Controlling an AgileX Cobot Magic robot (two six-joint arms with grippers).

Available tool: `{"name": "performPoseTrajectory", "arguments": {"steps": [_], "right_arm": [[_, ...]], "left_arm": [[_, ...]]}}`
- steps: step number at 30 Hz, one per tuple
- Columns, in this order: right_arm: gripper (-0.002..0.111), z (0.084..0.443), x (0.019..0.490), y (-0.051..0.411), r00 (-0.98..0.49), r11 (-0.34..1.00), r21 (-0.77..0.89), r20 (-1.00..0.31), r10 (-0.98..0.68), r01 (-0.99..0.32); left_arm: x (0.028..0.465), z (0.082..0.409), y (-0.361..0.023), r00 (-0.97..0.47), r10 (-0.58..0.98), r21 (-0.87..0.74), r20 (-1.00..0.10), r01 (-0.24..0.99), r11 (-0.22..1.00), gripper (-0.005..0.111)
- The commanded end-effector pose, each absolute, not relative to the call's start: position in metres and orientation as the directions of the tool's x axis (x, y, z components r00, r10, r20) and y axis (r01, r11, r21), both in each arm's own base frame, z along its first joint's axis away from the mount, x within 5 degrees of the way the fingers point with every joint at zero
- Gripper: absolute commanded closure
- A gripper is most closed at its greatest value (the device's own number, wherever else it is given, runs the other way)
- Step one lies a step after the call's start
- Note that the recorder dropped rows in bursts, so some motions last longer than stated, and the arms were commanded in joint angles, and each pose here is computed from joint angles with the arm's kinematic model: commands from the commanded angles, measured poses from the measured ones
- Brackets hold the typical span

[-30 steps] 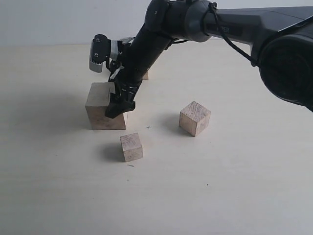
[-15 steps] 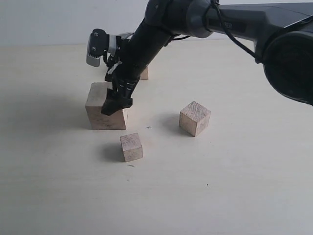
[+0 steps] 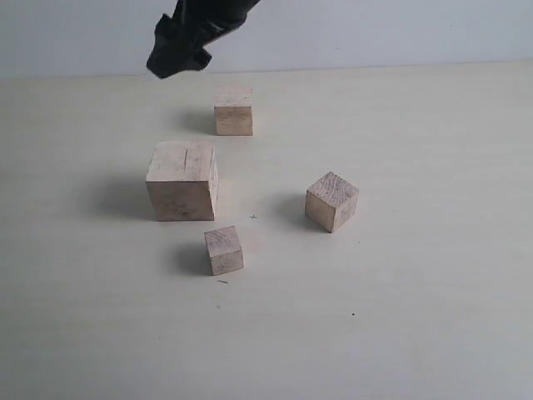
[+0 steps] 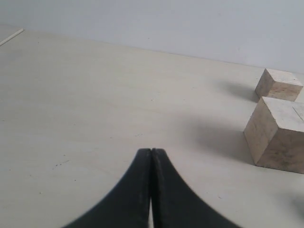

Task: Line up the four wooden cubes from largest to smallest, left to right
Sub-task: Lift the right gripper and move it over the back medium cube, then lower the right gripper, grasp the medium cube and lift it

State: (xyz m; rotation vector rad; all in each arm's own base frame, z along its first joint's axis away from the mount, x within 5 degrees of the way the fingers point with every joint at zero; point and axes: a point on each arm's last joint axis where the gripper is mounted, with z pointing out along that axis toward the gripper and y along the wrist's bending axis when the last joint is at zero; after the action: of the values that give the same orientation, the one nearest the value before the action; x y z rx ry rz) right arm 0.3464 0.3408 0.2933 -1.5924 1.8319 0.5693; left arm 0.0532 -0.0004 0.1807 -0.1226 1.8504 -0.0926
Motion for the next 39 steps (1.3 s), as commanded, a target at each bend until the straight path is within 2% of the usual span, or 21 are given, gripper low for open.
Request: {"name": "performPoseTrajectory", "arguments": {"steps": [1,4,6,11,14,20,25,30,35,39], "right_arm": [[0.032,0.311,0.358,0.32,-0.085,0.287,-0.207,-0.655,-0.751,-0.935],[0.037,0.313,0.365,0.312,-0.102,0.335,-0.26,-0.633,-0.767,-0.906],[0.037,0.312,0.37,0.311,-0.17,0.413,-0.229,-0.662,-0.73,-0.882],[0.037,0.296,0.381,0.31,-0.536,0.694,0.065,-0.688,-0.489,-0.717],[0.038,0.284,0.38,0.312,-0.661,0.753,0.17,-0.624,-0.417,-0.636],[0.043,0.256,0.378,0.331,-0.665,0.724,0.199,-0.602,-0.441,-0.66],[0.044,0.239,0.377,0.351,-0.638,0.717,0.188,-0.639,-0.43,-0.672],[0.044,0.225,0.383,0.364,-0.734,0.778,0.299,-0.617,-0.285,-0.553],[0.034,0.219,0.398,0.368,-0.673,0.788,0.201,-0.664,-0.326,-0.581],[0.026,0.217,0.405,0.368,-0.697,0.828,0.201,-0.66,-0.281,-0.523]], "left_arm": [[0.053,0.181,-0.001,-0.267,-0.124,-0.121,-0.956,-0.03,0.992,0.107],[0.053,0.181,-0.001,-0.267,-0.124,-0.121,-0.956,-0.03,0.992,0.107],[0.053,0.181,-0.001,-0.267,-0.124,-0.121,-0.956,-0.03,0.992,0.107],[0.053,0.181,-0.001,-0.267,-0.124,-0.121,-0.956,-0.03,0.992,0.107],[0.053,0.181,-0.001,-0.267,-0.124,-0.121,-0.956,-0.03,0.992,0.107],[0.053,0.181,-0.001,-0.267,-0.124,-0.121,-0.956,-0.03,0.992,0.107],[0.053,0.181,-0.001,-0.267,-0.124,-0.121,-0.956,-0.03,0.992,0.107],[0.053,0.181,-0.001,-0.267,-0.124,-0.121,-0.956,-0.03,0.992,0.107],[0.053,0.181,-0.001,-0.267,-0.124,-0.121,-0.956,-0.03,0.992,0.107],[0.053,0.181,-0.001,-0.267,-0.124,-0.121,-0.956,-0.03,0.992,0.107]]}}
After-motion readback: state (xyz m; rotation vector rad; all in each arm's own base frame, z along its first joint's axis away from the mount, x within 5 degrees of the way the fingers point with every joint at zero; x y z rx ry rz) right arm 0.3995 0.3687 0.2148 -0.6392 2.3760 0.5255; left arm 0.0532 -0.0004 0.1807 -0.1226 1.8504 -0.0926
